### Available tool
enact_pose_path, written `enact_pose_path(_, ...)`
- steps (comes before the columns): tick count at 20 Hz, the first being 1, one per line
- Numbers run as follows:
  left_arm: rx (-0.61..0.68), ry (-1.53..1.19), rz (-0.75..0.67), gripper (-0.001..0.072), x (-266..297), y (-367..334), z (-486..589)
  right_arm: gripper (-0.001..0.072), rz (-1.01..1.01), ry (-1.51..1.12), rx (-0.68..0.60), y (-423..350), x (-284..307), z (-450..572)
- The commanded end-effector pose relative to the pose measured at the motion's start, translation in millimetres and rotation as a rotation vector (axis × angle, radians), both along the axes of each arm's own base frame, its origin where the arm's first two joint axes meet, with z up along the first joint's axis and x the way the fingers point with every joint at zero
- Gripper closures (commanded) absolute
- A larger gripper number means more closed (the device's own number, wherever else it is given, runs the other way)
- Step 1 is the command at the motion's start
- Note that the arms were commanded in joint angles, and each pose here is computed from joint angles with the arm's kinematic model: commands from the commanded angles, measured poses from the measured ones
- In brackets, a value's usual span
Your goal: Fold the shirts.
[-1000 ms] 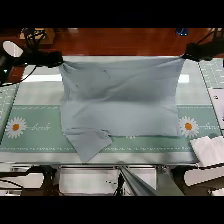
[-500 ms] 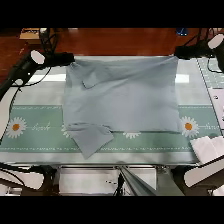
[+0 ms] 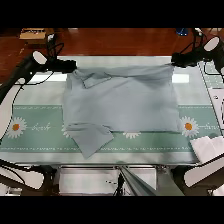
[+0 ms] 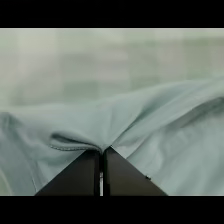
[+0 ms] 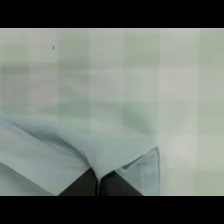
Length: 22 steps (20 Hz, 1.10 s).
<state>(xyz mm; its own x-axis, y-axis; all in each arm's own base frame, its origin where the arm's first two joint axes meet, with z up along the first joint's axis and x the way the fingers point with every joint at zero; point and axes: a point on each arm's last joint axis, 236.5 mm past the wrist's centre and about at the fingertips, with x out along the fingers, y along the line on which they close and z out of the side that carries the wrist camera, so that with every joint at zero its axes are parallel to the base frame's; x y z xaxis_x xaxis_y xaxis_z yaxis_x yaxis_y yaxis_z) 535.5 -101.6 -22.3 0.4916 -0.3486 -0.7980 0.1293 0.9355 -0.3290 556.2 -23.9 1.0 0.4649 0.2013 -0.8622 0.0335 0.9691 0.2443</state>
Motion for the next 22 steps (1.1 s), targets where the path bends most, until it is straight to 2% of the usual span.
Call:
enact_pose_path(1,0.030,0.366,-0.086,0.0690,-80.4,13.7,-19.2,0.0689,0.033,0.230,0.026,6.3,-56.4,-7.3)
enact_pose_path(3,0.082,0.438,-0.081,0.0690,-94.8,32.0,-28.7,0.0689,0.052,0.305,0.033,9.0,-73.6,-11.9)
enact_pose_path(7,0.070,0.486,-0.042,0.0690,-98.8,41.8,-38.9,0.0689,0.029,0.345,-0.022,-5.0,-81.3,-17.7)
enact_pose_path(13,0.066,0.509,-0.038,0.0689,-101.9,38.4,-42.5,0.0687,0.027,0.363,-0.015,-3.5,-80.9,-27.5)
enact_pose_path(14,0.064,0.513,-0.042,0.0681,-103.6,38.1,-40.6,0.0640,0.026,0.363,-0.013,-3.0,-80.7,-27.7)
enact_pose_path(15,0.065,0.516,-0.043,0.0572,-106.0,39.9,-36.4,0.0518,0.028,0.357,-0.015,-3.4,-79.9,-26.3)
enact_pose_path(16,0.065,0.518,-0.040,0.0396,-109.1,44.0,-29.5,0.0415,0.051,0.354,-0.025,-5.4,-82.8,-21.9)
enact_pose_path(17,0.065,0.512,-0.033,0.0290,-112.0,51.4,-19.0,0.0402,0.095,0.373,-0.043,-10.0,-93.9,-13.8)
enact_pose_path(19,0.076,0.497,-0.080,0.0295,-127.6,73.7,8.4,0.0403,0.159,0.470,-0.119,-34.8,-132.5,4.5)
enact_pose_path(22,0.011,0.574,-0.006,0.0294,-179.0,107.9,28.8,0.0403,0.043,0.506,-0.026,-59.3,-172.4,37.9)
